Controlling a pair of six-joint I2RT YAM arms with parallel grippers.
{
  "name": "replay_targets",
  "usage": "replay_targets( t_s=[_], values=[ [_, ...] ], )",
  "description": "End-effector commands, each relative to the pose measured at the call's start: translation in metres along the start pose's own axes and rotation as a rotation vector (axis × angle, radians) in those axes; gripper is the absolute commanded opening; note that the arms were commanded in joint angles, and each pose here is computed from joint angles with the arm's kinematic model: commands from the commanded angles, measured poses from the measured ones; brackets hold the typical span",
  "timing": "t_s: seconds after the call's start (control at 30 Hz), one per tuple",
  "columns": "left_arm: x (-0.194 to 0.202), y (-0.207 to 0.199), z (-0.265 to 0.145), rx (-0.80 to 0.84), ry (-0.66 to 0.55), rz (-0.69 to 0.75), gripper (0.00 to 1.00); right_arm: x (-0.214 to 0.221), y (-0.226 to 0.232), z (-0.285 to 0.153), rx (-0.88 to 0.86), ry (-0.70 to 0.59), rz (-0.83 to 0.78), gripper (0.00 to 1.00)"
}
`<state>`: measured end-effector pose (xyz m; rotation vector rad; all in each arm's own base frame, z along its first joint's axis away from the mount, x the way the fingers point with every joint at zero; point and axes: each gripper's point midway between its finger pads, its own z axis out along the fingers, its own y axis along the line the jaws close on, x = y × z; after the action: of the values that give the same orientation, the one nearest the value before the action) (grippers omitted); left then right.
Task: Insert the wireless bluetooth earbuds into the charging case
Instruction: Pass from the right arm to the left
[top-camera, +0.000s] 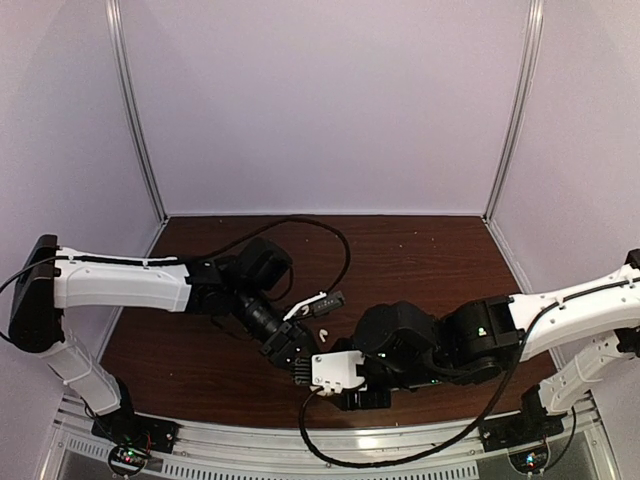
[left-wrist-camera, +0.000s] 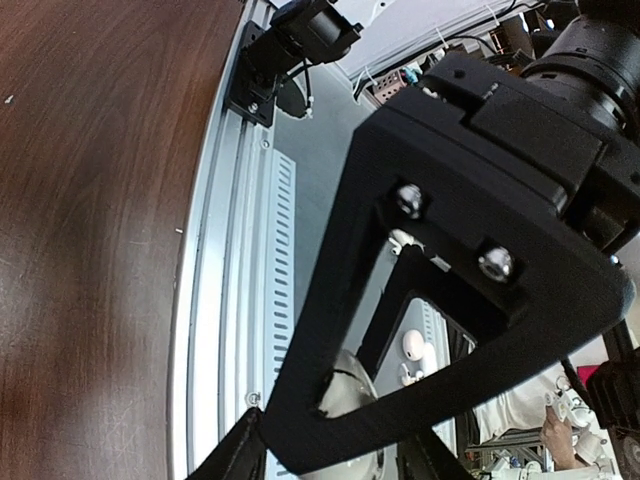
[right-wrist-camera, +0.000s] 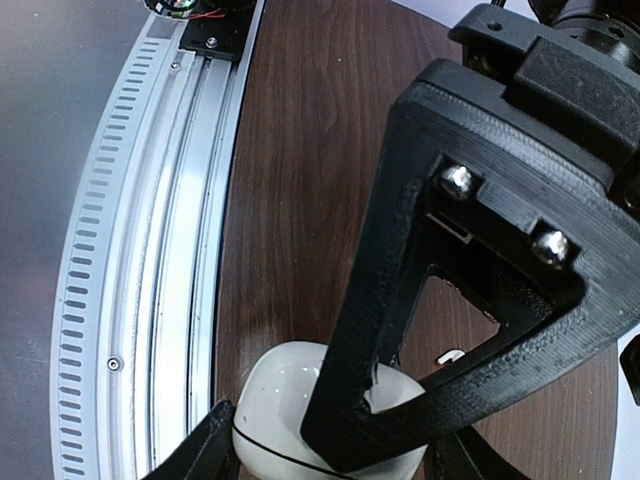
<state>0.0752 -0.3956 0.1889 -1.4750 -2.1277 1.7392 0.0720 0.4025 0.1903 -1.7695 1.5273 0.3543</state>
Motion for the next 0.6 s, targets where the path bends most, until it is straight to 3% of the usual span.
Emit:
replay_targets(
  t_s=[0.0, 0.3, 0.4, 0.57],
  values=[
    [-0.004, -0.003, 0.003, 0.019, 0.005, 0.036, 0.44, -0.008, -0.008, -0.005, 0.048, -0.004, -0.006, 0.43],
    [-0.02, -0.011, -0.001, 0.016, -0.041, 0.091, 0.25, -0.003, -0.025, -0.008, 0.146, 0.008, 0.019, 0.46],
    [-0.026, -0.012, -0.003, 0.001, -0.064, 0.11, 0.19, -0.004, -0.033, -0.013, 0.192, -0.005, 0.041, 0.55],
    [-0.035, -0.014, -0.008, -0.019, -0.111, 0.134, 0.1, -0.016, -0.049, -0.039, 0.261, -0.108, 0.109, 0.88]
  ],
)
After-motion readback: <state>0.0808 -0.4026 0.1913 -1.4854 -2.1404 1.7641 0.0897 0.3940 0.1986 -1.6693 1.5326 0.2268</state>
